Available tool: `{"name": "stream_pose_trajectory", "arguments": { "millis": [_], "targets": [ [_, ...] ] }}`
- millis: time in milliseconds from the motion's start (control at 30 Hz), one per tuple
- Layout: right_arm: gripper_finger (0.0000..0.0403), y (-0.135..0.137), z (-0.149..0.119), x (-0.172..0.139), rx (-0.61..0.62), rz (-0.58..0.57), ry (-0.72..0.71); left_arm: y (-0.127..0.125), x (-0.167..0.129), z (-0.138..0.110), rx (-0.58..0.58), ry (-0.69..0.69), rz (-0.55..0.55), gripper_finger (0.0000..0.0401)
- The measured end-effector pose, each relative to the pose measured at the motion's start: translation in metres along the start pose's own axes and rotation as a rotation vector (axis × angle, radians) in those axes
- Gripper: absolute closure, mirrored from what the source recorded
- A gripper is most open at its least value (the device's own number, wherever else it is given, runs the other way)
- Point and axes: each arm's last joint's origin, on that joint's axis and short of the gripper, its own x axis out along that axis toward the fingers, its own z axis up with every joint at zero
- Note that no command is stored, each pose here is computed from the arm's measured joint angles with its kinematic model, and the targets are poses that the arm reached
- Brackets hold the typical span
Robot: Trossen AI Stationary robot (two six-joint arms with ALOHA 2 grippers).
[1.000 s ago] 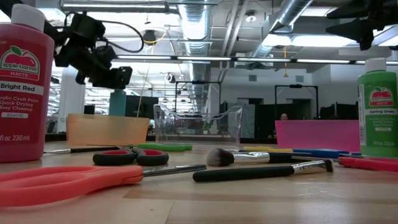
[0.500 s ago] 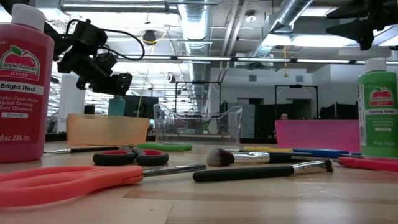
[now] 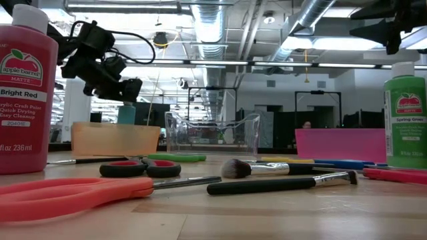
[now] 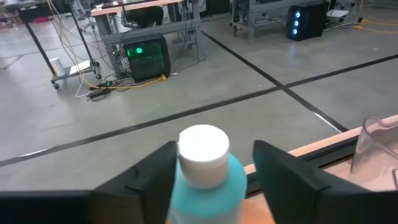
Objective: Pick & Place Paint Supplies
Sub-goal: Put the light blue paint bottle into the orange bin, then put the red paint bottle into the orange bin
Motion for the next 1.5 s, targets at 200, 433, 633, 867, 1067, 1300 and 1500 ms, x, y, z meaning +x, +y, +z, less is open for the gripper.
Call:
{"name": "stream_pose_trajectory", "arguments": {
  "millis": [200,433,633,867,1067,1300,1500],
  "targets": [
    [0.0193,0.000,0.000,0.000,0.002,0.000,0.000,-0.001,-0.001,0.001,0.000,-0.005,-0.004,0.0100],
    [0.0193,0.000,0.001,0.000,0.005,0.002,-0.005,0.001,-0.011,0.013,-0.028,-0.070,-0.019,0.0062],
    [0.0193,0.000,0.000,0.000,0.004,0.002,-0.004,0.008,-0.025,0.028,-0.071,-0.155,-0.028,0.0067],
    [0.0193,0.000,0.000,0.000,0.001,0.001,-0.004,0.007,-0.049,0.046,-0.126,-0.274,-0.095,0.0068],
    [0.0193,0.000,0.000,0.000,0.001,0.002,-0.003,0.000,-0.070,0.055,-0.161,-0.349,-0.198,0.0068],
    [0.0193,0.000,0.000,0.000,0.001,0.002,-0.003,-0.018,-0.092,0.064,-0.178,-0.391,-0.374,0.0068],
    [0.0193,0.000,0.000,0.000,-0.004,0.002,-0.003,-0.042,-0.114,0.089,-0.172,-0.429,-0.601,0.0068]
  ]
}}
